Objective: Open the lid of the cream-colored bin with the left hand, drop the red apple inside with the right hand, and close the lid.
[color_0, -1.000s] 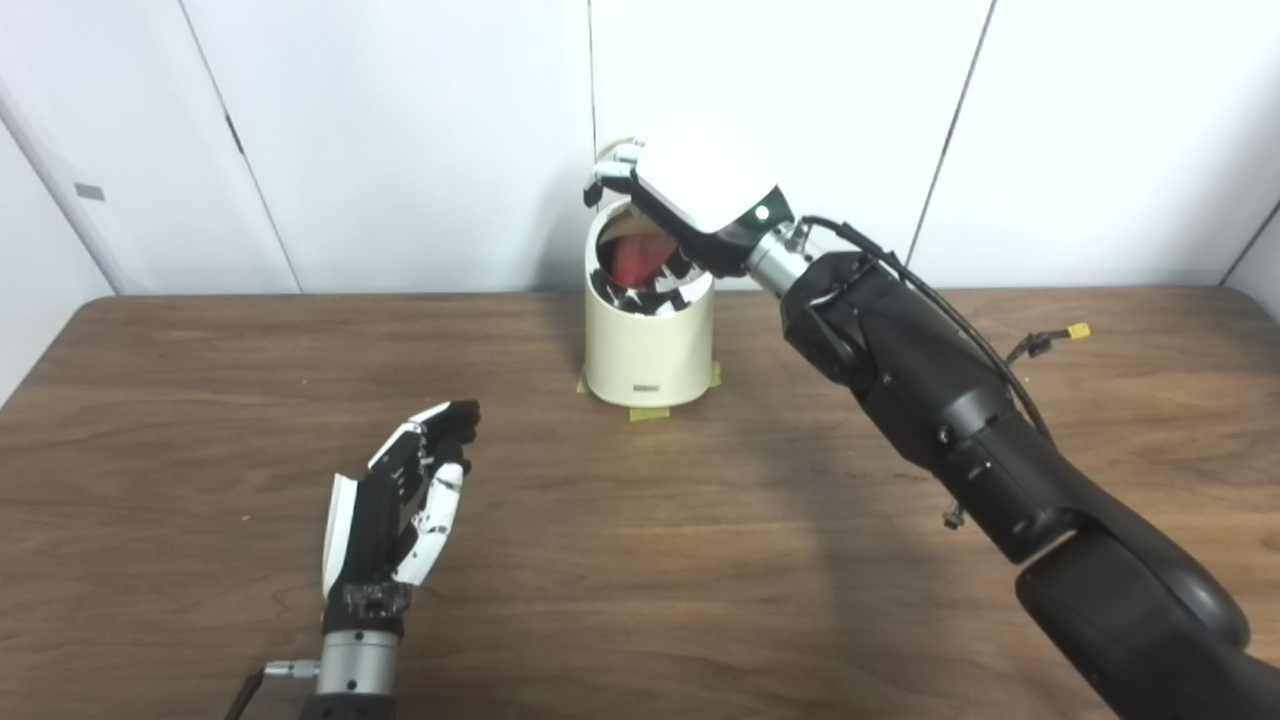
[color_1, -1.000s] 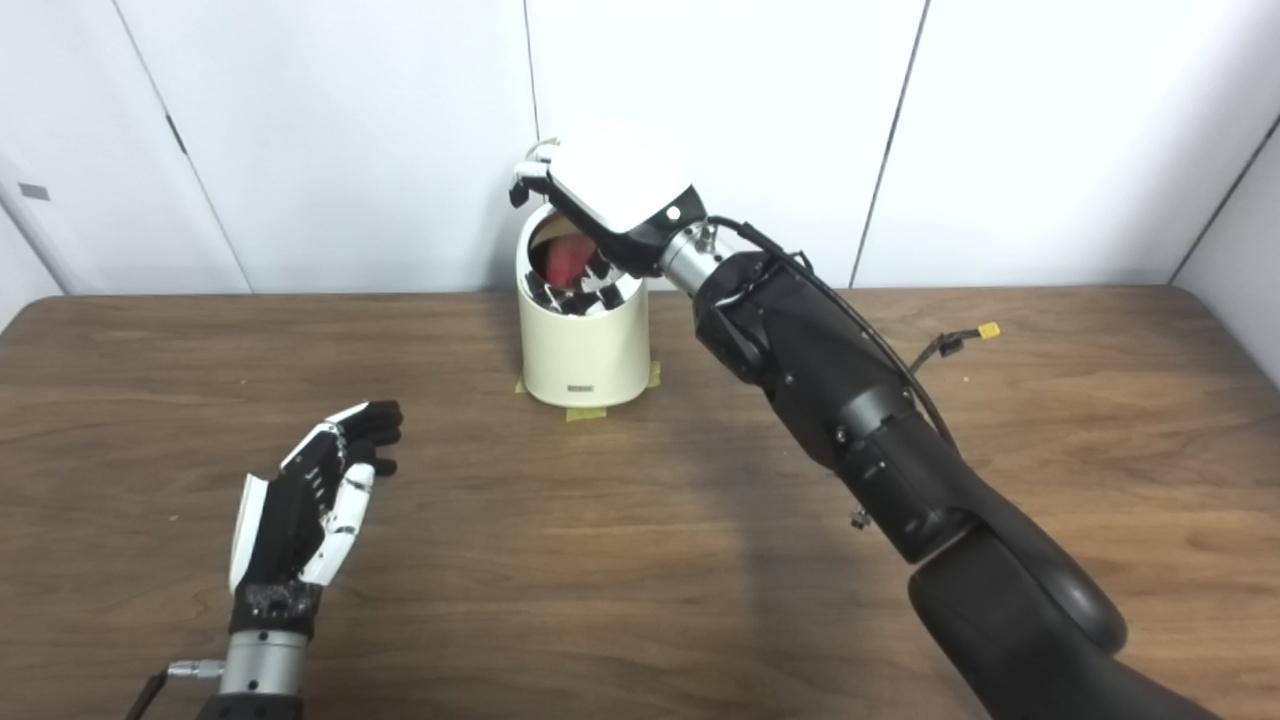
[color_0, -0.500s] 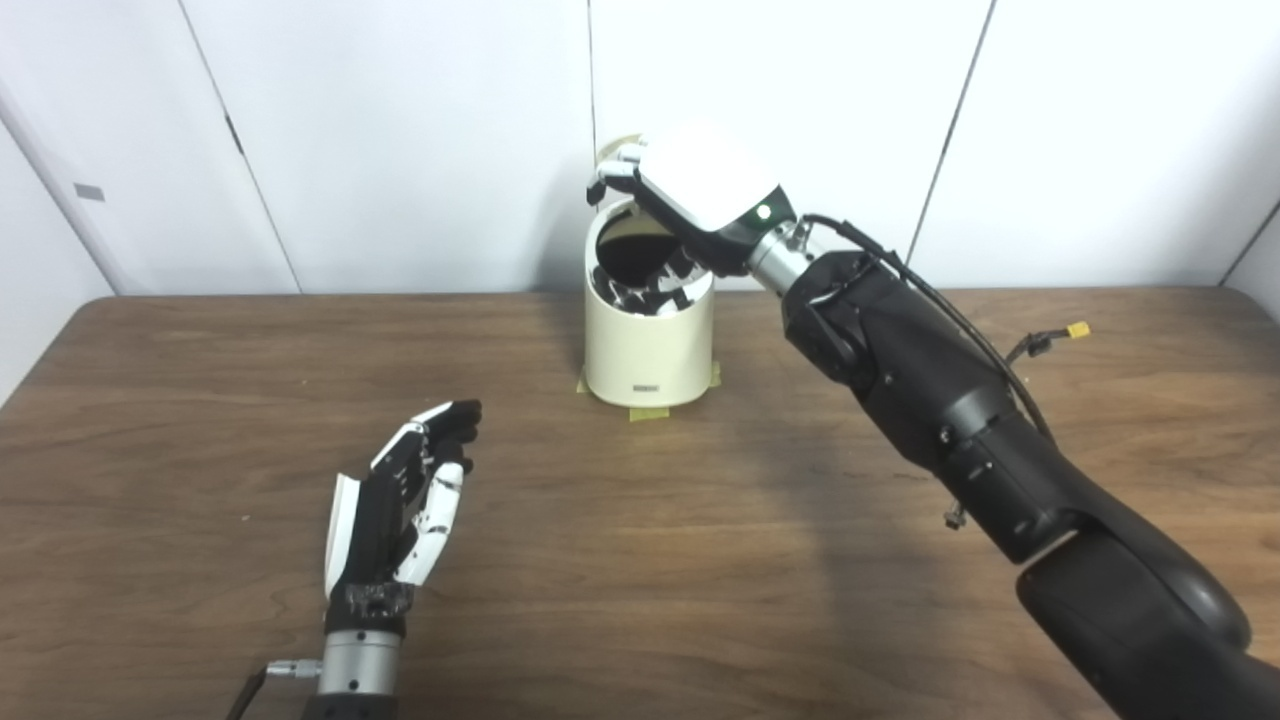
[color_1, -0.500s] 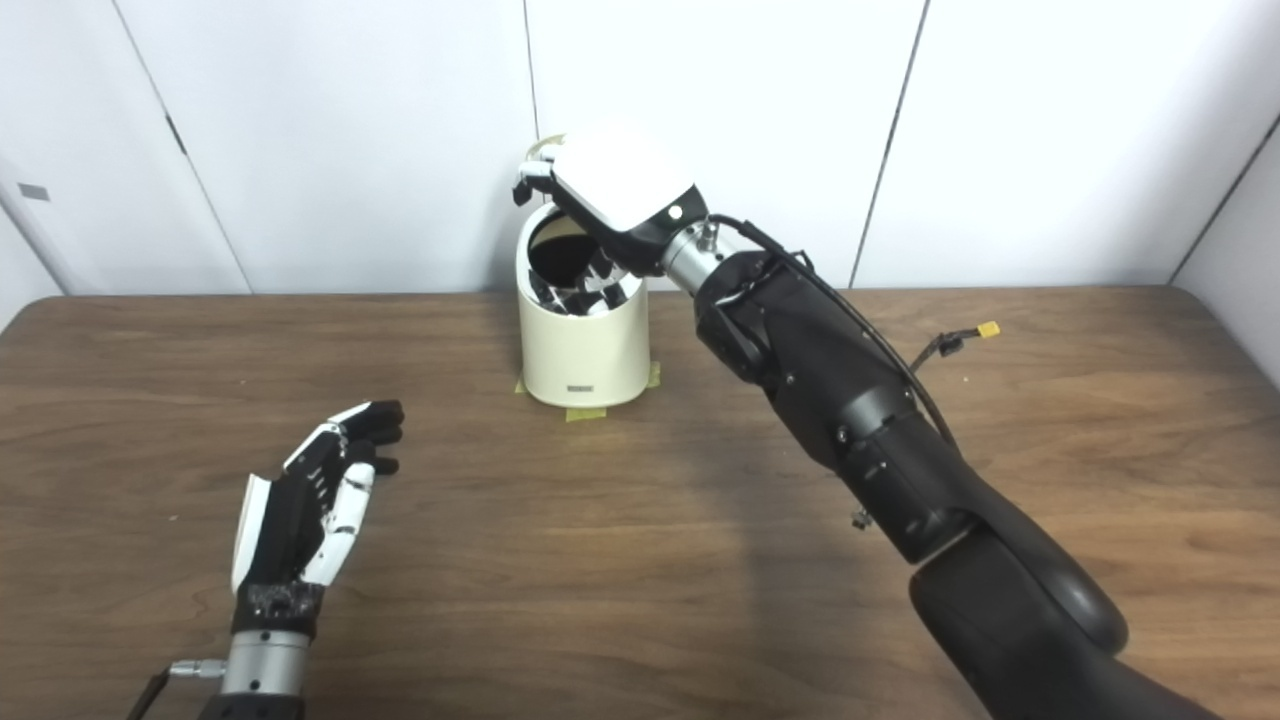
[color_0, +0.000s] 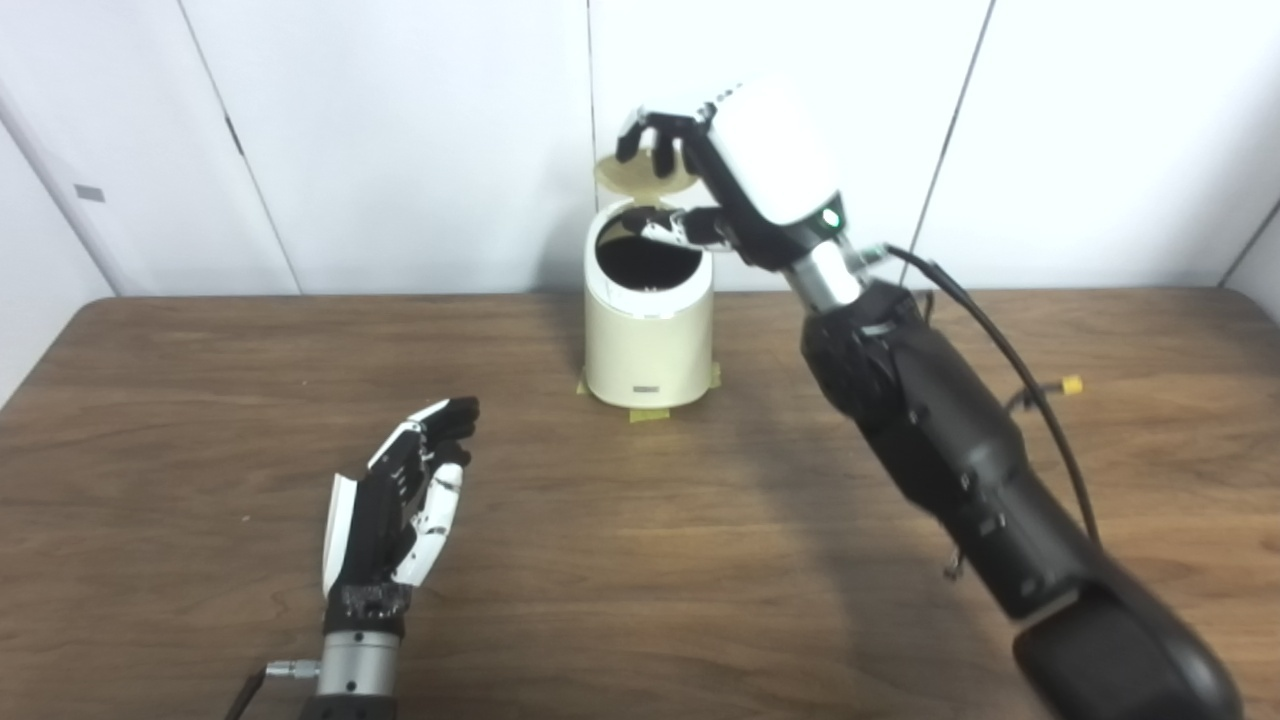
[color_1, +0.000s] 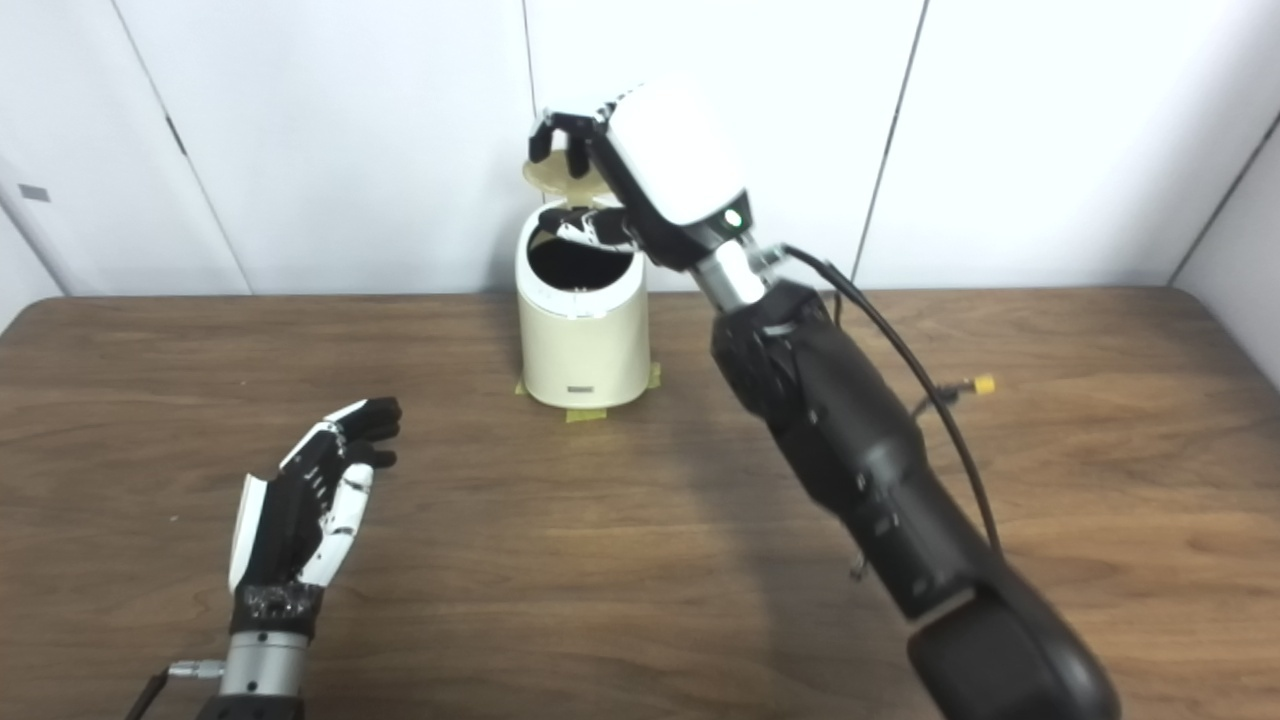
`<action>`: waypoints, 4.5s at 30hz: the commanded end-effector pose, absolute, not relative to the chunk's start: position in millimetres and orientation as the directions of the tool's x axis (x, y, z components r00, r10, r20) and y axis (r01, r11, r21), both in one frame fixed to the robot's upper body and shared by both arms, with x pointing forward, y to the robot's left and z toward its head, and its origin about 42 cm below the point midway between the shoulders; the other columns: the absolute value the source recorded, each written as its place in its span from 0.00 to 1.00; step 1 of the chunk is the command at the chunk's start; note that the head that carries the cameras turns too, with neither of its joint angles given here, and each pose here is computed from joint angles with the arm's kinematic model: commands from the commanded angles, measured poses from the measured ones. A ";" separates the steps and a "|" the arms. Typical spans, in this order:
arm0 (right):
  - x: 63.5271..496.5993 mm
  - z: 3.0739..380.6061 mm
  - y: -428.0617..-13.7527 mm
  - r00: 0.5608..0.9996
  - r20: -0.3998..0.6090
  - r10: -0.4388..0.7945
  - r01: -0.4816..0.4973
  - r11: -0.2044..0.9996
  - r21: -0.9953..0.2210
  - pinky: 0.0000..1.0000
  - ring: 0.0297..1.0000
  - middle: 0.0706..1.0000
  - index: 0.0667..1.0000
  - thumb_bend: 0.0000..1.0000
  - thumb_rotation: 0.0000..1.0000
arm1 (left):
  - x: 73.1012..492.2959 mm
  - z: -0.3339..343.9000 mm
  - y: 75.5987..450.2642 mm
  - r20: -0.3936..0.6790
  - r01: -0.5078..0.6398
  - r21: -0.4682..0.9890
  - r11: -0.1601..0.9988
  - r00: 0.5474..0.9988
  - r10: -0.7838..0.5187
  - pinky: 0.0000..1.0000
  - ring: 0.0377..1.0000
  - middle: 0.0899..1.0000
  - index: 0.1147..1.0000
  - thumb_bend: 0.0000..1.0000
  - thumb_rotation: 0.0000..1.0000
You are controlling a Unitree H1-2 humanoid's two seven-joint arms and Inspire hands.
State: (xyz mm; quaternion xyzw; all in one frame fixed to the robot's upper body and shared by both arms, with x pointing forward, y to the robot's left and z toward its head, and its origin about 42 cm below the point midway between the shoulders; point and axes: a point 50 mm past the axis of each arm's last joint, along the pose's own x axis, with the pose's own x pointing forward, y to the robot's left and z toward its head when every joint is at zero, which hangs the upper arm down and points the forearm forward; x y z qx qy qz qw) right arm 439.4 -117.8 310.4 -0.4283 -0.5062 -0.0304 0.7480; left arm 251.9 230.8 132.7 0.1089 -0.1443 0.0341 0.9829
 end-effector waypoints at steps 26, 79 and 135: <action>293.0 159.3 -225.2 0.900 0.430 0.073 0.096 0.929 -0.358 0.59 0.69 0.71 0.70 0.26 0.49 | 240.7 127.1 230.0 0.289 -0.090 0.244 0.966 0.957 0.016 0.69 0.76 0.75 0.72 0.14 0.57; 302.3 125.3 -210.7 0.931 0.363 0.047 0.081 0.941 -0.328 0.55 0.67 0.69 0.69 0.24 0.29 | 467.9 389.0 90.3 0.276 -0.256 0.960 0.115 0.931 -0.238 1.00 0.97 0.86 0.83 1.00 0.91; 294.1 133.1 -214.1 0.947 0.318 0.050 0.068 0.934 -0.350 0.55 0.65 0.68 0.68 0.26 0.31 | 411.9 299.2 95.3 0.089 -0.076 0.996 0.056 0.948 -0.306 1.00 0.96 0.86 0.83 1.00 0.92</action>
